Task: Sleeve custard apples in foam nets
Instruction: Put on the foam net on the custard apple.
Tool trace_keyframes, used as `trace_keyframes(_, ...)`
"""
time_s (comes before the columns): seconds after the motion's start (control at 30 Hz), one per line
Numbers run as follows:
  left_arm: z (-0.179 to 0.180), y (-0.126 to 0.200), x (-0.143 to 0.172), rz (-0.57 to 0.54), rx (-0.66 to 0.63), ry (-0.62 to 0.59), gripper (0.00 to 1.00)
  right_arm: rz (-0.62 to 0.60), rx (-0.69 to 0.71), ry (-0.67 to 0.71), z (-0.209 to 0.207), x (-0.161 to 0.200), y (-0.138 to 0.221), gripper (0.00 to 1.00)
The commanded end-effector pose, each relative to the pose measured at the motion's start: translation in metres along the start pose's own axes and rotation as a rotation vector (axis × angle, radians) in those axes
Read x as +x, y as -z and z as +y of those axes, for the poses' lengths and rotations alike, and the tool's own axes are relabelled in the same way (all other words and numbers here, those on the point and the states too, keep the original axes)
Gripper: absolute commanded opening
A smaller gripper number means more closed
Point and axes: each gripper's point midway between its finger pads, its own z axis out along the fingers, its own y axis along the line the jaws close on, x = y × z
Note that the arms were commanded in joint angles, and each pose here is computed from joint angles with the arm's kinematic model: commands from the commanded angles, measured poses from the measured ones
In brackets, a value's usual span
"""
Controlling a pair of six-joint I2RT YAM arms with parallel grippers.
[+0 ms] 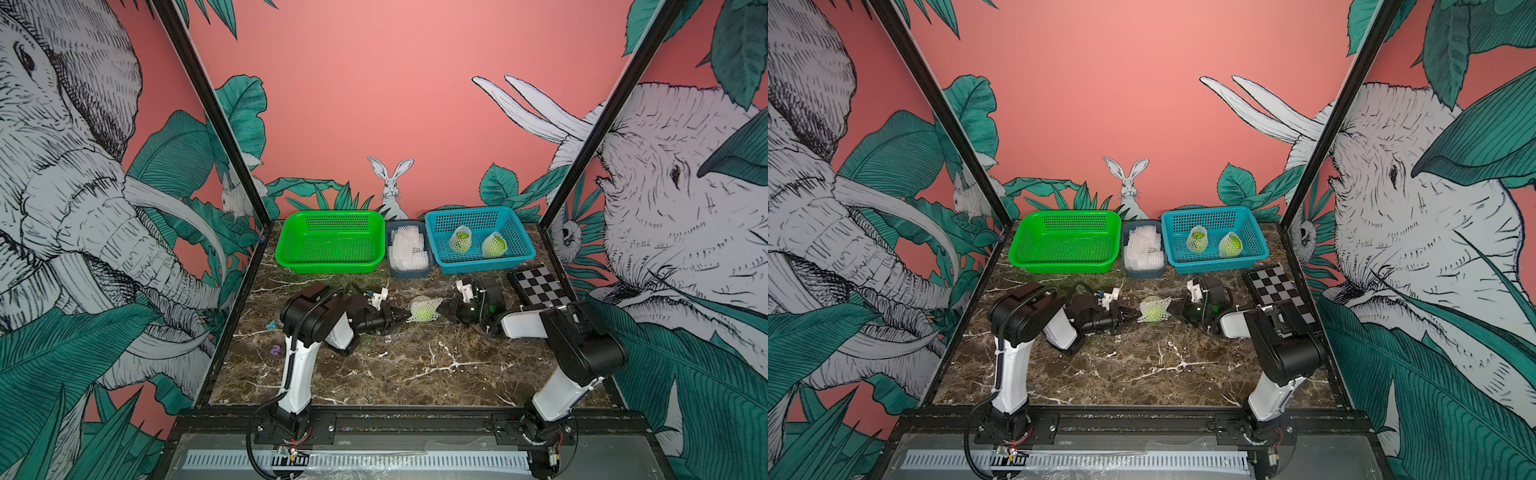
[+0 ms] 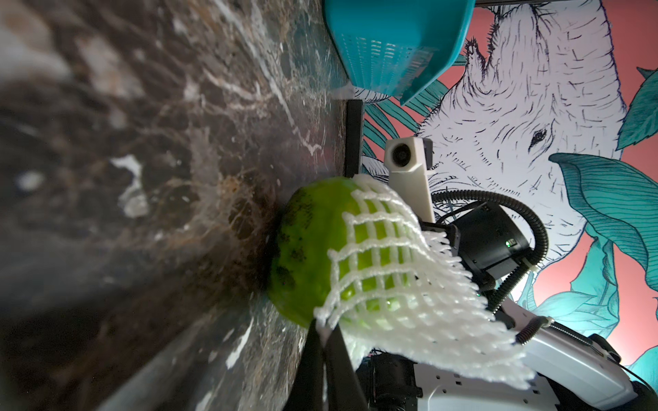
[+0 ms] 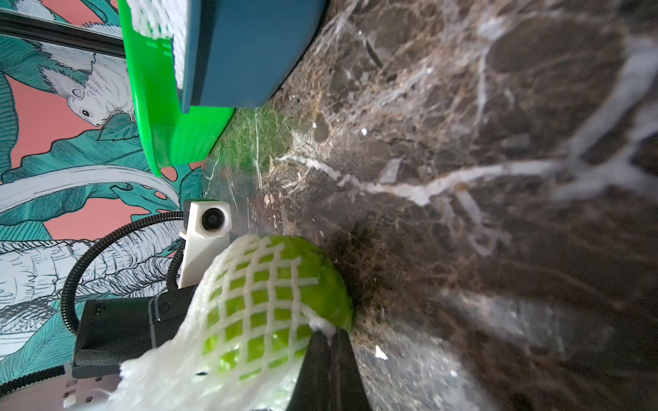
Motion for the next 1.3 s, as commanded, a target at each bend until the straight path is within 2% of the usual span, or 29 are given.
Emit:
trace_keyframes(0.0,0.000,-0.006,0.002,0.014,0.006,-0.012,0.00,-0.011,0.023,0.019,-0.007,-0.001,-0.006,0.00)
trace_keyframes(0.5,0.016,-0.012,0.001,0.000,-0.023,0.011,0.00,-0.040,0.029,0.059,-0.002,-0.003,-0.019,0.00)
trace_keyframes(0.77,0.009,-0.012,-0.004,-0.020,-0.013,-0.006,0.00,-0.084,0.013,0.088,0.010,-0.013,-0.014,0.00)
trace_keyframes(1.07,-0.002,-0.004,-0.006,-0.051,-0.003,-0.010,0.00,-0.025,0.021,0.079,0.012,0.002,-0.005,0.00)
trace_keyframes(1.27,-0.011,-0.004,-0.016,-0.070,0.017,-0.011,0.00,-0.049,-0.003,0.084,0.022,-0.004,-0.001,0.01)
